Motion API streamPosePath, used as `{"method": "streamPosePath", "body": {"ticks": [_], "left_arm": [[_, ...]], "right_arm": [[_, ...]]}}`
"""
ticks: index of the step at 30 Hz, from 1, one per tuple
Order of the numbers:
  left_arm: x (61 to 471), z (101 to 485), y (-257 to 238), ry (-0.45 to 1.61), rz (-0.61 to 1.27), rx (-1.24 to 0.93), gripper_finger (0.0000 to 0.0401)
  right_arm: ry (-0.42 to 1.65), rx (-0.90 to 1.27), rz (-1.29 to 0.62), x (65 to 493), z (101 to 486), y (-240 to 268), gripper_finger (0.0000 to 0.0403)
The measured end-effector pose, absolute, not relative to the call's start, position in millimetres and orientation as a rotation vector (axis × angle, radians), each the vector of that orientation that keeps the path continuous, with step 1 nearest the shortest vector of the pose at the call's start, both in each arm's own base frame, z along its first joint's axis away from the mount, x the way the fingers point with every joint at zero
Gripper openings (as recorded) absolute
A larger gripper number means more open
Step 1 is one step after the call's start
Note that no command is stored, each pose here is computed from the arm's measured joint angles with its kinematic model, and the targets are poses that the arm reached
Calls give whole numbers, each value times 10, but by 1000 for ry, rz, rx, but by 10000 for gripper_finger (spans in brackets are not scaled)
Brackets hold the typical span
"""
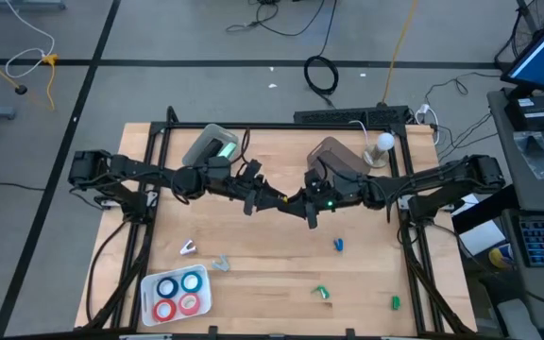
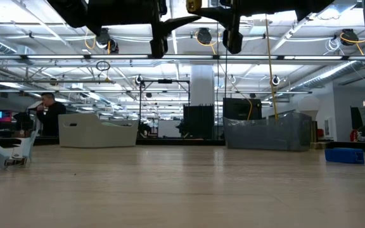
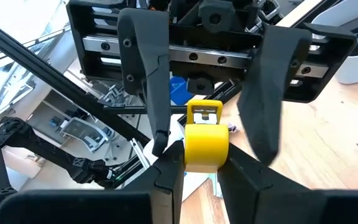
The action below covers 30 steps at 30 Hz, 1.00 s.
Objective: Pick and place Stapler, Stapler remover, tape
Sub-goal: Put the yellow stapler into the gray bin
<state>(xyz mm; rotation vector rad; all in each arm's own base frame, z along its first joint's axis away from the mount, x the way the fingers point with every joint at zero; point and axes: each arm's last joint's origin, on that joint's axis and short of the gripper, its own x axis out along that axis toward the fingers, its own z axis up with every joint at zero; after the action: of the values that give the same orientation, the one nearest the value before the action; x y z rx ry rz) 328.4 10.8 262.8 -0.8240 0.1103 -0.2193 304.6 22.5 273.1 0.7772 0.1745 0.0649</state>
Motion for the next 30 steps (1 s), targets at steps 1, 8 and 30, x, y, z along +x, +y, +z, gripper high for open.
{"method": "streamPosePath", "body": {"ticks": [1, 8, 30], "left_arm": [[3284, 2629, 107, 110, -221, -824, 189], [3283, 2630, 103, 114, -237, -800, 92], [3279, 2624, 149, 122, -252, -787, 62]], "right_arm": [[175, 777, 65, 3046, 2730, 225, 70], [182, 780, 62, 3045, 2722, 227, 74], [243, 774, 134, 3037, 2699, 246, 79]]}}
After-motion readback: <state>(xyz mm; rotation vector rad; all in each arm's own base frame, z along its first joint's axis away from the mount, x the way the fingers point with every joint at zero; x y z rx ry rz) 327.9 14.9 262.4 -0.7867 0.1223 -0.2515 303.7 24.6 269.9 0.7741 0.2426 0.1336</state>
